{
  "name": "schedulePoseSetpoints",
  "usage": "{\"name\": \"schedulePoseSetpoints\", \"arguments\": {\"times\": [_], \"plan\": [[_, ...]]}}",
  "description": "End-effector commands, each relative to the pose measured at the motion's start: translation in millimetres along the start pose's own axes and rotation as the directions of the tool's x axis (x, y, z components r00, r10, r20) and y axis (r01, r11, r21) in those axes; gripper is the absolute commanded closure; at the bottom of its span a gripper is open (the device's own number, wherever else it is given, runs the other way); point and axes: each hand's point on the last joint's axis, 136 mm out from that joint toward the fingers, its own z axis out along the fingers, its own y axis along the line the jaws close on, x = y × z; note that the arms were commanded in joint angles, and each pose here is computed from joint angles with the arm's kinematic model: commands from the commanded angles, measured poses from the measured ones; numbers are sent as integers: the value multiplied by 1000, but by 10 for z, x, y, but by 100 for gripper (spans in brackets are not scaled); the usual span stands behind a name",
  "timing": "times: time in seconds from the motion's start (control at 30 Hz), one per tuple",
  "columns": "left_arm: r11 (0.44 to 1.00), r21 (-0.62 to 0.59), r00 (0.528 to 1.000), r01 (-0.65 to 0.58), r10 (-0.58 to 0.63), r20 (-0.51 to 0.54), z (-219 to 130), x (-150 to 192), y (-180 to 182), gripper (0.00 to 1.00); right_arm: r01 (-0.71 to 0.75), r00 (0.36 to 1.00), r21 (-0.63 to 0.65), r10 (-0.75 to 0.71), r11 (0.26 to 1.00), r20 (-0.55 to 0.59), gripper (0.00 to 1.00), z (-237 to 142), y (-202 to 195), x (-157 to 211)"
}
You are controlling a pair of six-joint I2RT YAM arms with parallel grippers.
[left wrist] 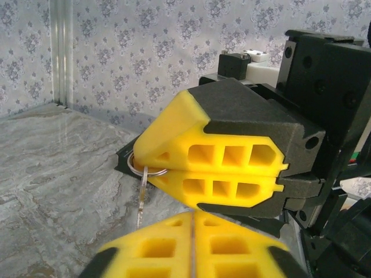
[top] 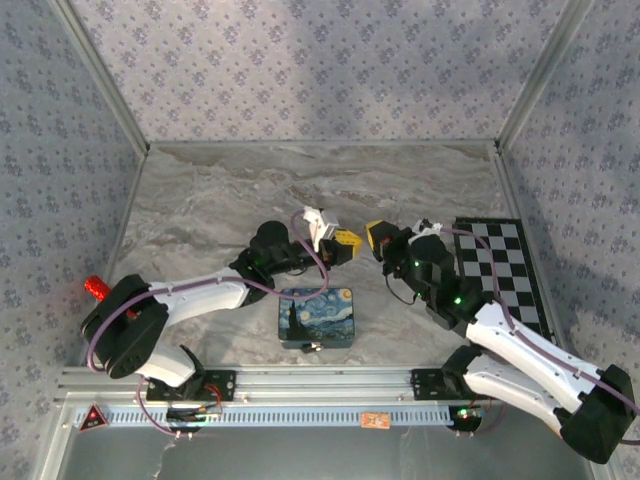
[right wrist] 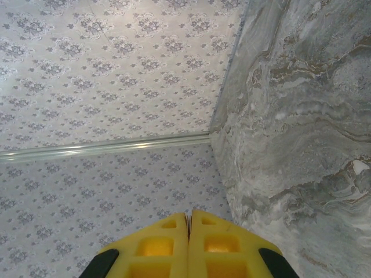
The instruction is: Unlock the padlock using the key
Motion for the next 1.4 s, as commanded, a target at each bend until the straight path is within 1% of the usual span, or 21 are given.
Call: {"name": "schedulePoseSetpoints", "arguments": {"times": [0.0, 0.1, 0.13, 0.27, 0.33, 0.6, 0.73, 0.83, 0.93, 1.03, 1.17, 1.37], "plan": [[1000, -6, 999, -20, 20, 44, -57, -170, 6, 78, 3, 1000, -39, -3, 999, 6, 100, -39, 191, -1], [999, -24, 999, -33, 34, 32, -177, -136, 63, 66, 23, 1000, -36, -22, 999, 17, 100, -56, 207, -30], [999, -29, 999, -42, 43, 30, -232, -134, 78, 64, 34, 999, -35, -33, 999, 17, 100, -56, 218, -32], [993, -57, 994, -100, 102, 34, -435, -161, 78, 57, 67, 998, -42, -68, 997, -12, 100, -20, 296, 14], [989, -55, 990, -136, 138, 38, -500, -188, 25, 55, 80, 996, -52, -82, 995, -38, 100, 9, 352, 67], [958, 48, 959, -283, 281, 37, -646, -159, -246, 57, 126, 981, -76, -136, 989, -139, 100, 162, 529, 348], [937, 17, 937, -348, 347, 43, -654, -144, -189, 60, 160, 971, -100, -175, 982, -165, 100, 166, 635, 472], [920, -51, 919, -389, 391, 44, -691, -181, -65, 62, 185, 966, -96, -199, 978, -165, 100, 129, 666, 506], [918, -126, 920, -375, 385, 66, -802, -264, 127, 61, 193, 966, -91, -206, 977, -156, 100, 86, 651, 500], [915, -137, 919, -378, 389, 61, -846, -292, 165, 60, 197, 965, -88, -209, 976, -156, 100, 67, 637, 505], [918, -119, 918, -378, 388, 79, -861, -333, 105, 60, 206, 961, -97, -220, 974, -166, 100, 54, 659, 544], [927, -69, 922, -369, 374, 102, -840, -401, 7, 70, 215, 953, -105, -232, 971, -195, 100, 67, 658, 630]]}}
